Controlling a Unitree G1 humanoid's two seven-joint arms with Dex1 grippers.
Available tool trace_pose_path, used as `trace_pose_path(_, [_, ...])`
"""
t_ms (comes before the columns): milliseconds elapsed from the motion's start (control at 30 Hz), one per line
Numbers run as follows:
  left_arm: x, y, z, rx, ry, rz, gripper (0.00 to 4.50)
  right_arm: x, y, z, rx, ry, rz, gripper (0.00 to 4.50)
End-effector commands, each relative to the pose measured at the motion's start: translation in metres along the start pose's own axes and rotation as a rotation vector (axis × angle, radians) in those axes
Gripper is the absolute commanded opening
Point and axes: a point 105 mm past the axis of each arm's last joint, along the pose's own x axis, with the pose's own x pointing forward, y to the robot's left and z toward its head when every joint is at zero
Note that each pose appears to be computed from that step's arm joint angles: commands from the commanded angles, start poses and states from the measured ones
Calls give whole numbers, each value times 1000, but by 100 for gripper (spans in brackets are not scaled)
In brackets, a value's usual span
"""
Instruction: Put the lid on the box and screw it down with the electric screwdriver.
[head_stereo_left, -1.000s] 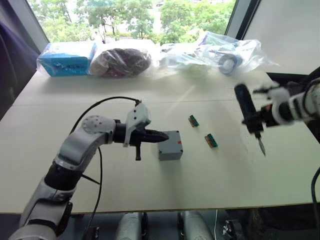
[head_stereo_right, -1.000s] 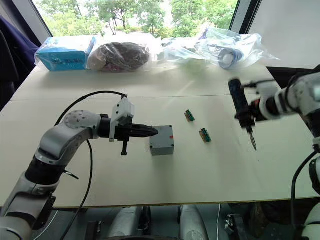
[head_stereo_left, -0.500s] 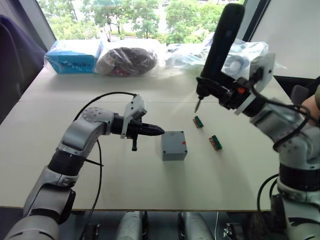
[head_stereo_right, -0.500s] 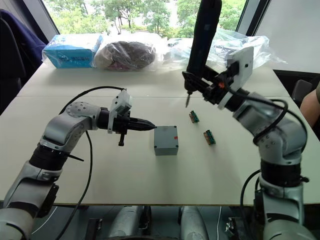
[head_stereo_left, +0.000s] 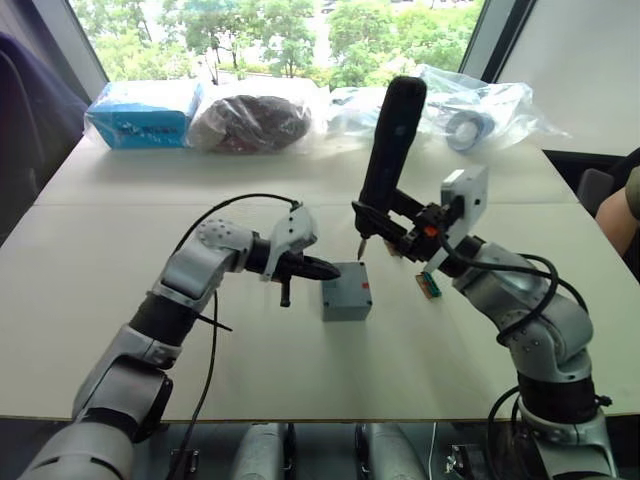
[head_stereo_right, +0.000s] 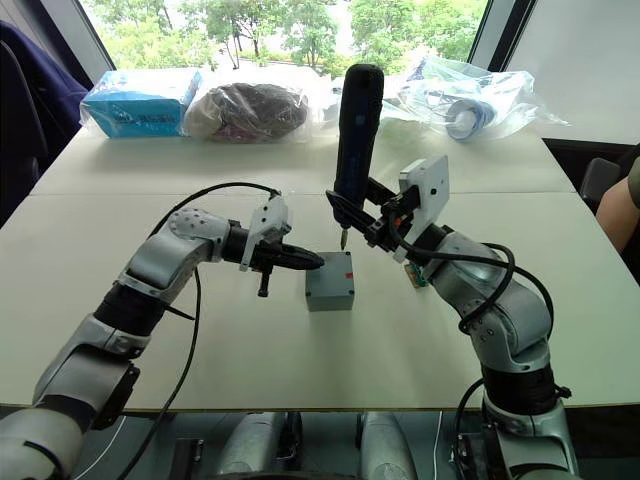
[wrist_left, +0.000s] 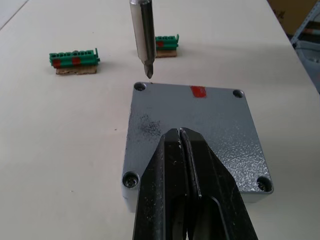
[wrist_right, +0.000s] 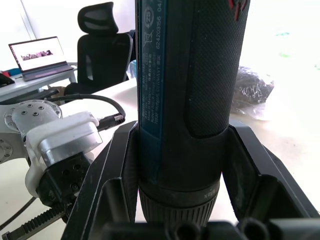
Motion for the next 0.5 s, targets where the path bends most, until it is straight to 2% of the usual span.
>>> trace_pose_path(33, [2, 1, 5, 42, -4, 6, 0, -1, 2, 9, -78, -41, 1, 176])
trace_pose_path(500, [4, -2, 1, 43, 19, -4, 0, -1, -8, -9, -94, -21, -52, 176])
